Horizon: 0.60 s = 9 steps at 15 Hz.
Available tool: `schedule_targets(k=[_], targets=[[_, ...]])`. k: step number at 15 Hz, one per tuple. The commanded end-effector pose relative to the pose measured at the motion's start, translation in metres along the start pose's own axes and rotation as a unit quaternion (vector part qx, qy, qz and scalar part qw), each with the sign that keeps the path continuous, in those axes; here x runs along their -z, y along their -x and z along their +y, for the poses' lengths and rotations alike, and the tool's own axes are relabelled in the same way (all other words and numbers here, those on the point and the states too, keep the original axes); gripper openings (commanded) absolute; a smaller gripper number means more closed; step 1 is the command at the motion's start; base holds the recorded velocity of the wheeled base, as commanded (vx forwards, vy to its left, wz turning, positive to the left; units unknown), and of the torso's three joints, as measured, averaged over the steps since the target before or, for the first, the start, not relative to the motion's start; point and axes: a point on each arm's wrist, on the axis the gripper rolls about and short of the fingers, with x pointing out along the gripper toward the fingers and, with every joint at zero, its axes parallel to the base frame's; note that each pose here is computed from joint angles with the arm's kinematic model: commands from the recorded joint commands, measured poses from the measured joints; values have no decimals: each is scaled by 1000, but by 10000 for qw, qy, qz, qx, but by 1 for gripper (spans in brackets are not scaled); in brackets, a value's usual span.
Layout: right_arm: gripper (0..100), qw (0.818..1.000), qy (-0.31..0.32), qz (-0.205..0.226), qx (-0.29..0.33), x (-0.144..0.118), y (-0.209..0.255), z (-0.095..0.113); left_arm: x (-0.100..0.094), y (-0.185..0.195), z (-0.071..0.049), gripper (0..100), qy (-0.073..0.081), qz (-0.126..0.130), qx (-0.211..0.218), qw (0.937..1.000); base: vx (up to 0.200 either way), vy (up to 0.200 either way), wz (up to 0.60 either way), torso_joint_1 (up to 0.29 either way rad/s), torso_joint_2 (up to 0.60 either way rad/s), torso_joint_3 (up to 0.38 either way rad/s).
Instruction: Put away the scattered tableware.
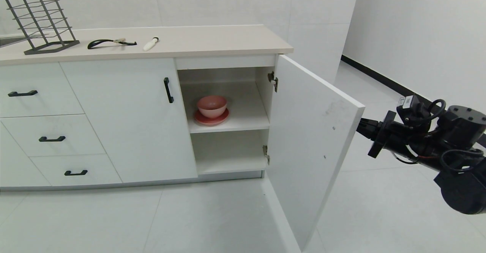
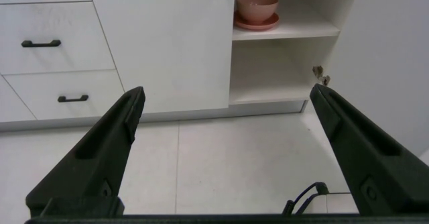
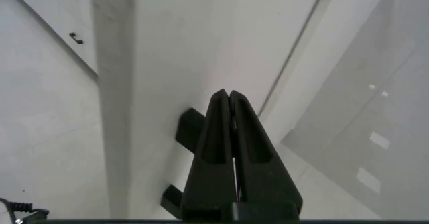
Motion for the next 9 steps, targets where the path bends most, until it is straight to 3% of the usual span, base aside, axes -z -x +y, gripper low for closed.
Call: schedule_targets(k=[1, 9], targets=[[0, 9998, 15, -43, -173, -7, -2, 13, 0, 0, 0, 100, -1, -3, -1, 10000, 0, 0, 0, 0, 0, 0], [0, 9963, 20, -258, -814, -30, -23, 61, 0, 0, 0, 100, 7, -3, -1, 10000, 0, 0, 0, 0, 0, 0]])
